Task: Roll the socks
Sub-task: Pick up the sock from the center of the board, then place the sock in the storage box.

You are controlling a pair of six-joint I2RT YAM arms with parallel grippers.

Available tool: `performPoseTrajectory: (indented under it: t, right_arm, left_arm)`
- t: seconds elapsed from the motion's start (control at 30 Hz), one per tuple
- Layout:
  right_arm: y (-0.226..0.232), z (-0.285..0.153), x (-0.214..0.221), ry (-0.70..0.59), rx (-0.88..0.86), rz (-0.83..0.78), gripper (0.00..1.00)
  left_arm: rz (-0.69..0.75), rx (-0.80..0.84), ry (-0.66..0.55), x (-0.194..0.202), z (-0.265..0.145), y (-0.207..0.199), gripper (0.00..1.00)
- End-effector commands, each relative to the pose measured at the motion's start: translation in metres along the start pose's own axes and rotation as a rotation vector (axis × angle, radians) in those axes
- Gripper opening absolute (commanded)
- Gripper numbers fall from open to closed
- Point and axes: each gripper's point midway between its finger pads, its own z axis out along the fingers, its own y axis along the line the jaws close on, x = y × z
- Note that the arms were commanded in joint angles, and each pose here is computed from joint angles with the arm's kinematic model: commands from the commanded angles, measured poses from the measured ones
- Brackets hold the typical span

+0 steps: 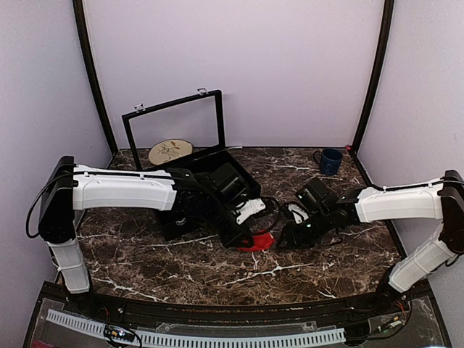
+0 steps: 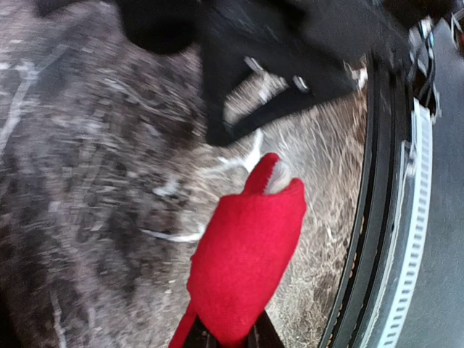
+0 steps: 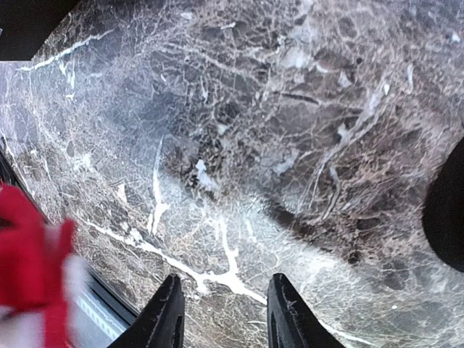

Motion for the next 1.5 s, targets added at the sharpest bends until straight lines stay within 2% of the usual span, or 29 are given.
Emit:
performPoseTrajectory:
  t: [0.0, 0.13, 0.27, 0.43, 0.53, 0.83, 1.13, 1.47]
  right_arm:
    - [0.007, -0.008, -0.024, -0.075, 0.001, -0.037, 0.38]
    - [0.01, -0.012, -0.034, -0.109, 0.009, -0.053, 0.37]
    - [0.016, -0.015, -0.045, -0.14, 0.002, -0.066, 0.37]
    - [0.024, -0.016, -0.058, -0.163, -0.006, -0.089, 0.37]
    - [0.031, -0.018, -0.066, -0.179, -0.019, -0.102, 0.37]
    - [0.043, -0.022, -0.077, -0.21, -0.058, -0.121, 0.36]
    - [0.045, -0.028, -0.073, -0.221, -0.076, -0.126, 0.36]
    - [0.043, -0.03, -0.064, -0.22, -0.094, -0.123, 0.36]
  left_arm:
    - [-0.163, -0.146, -0.161, -0.039, -0.059, 0.031, 0.0]
    - [-0.363, -0.369, -0.26, -0.033, -0.107, 0.088, 0.0]
    - [-0.541, -0.602, -0.329, -0.006, -0.157, 0.137, 0.0]
    - [-0.708, -0.853, -0.288, 0.043, -0.193, 0.182, 0.0]
    - [-0.796, -0.928, -0.267, 0.071, -0.199, 0.2, 0.0]
    - [-0.942, -1.04, -0.163, 0.126, -0.187, 0.24, 0.0]
    - [-0.939, -1.077, -0.045, 0.138, -0.17, 0.27, 0.0]
    - [-0.952, -1.087, 0.042, 0.147, -0.154, 0.284, 0.0]
